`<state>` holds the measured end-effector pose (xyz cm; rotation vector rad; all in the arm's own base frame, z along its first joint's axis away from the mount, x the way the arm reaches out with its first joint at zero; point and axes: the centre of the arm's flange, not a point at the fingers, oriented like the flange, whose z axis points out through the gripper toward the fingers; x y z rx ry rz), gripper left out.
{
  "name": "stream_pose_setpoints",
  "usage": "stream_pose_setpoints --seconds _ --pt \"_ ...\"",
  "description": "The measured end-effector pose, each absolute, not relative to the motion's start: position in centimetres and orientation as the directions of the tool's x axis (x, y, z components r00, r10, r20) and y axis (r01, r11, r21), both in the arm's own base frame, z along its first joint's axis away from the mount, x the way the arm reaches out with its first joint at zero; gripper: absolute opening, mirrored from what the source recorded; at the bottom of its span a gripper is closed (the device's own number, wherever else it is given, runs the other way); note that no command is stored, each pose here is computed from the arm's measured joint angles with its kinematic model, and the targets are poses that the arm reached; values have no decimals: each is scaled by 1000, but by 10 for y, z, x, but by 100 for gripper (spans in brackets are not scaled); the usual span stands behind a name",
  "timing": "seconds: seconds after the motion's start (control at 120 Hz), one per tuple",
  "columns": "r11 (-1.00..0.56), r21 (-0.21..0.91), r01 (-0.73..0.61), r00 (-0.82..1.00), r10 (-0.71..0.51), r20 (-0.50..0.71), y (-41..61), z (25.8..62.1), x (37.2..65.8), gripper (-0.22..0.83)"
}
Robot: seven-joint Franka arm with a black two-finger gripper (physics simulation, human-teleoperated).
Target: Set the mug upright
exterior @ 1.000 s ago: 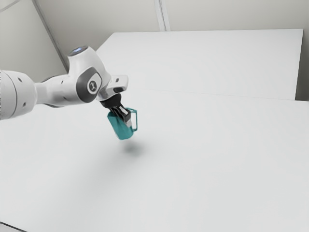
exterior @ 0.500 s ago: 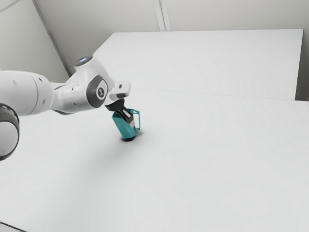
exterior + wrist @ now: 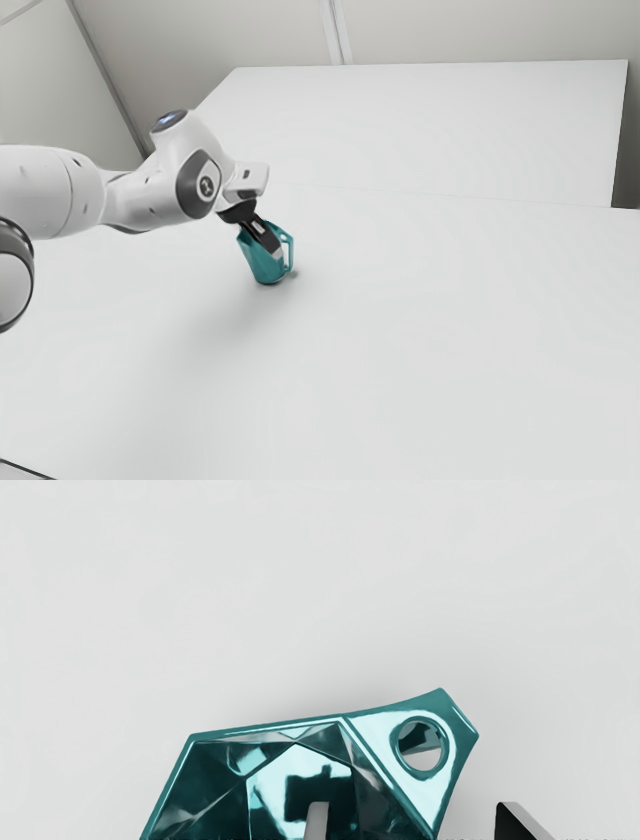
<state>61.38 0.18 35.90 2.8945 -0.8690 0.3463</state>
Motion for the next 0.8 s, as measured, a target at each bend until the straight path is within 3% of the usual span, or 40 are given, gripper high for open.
stream_pose_setpoints --seconds 0.133,0.267,0.442,0.55,0.658,0.8 --pt "-807 -14 -591 774 -571 274 -5 394 609 46" --pt "-786 -54 -616 738 -599 311 -8 460 592 53" --pt "-766 -153 -624 735 -642 217 -10 567 570 58" --pt "-767 -173 -618 750 -642 163 -33 609 561 59" --pt "-783 -173 -598 774 -620 130 -53 638 549 60" --pt "-830 -145 -539 829 -553 82 -51 640 539 61"
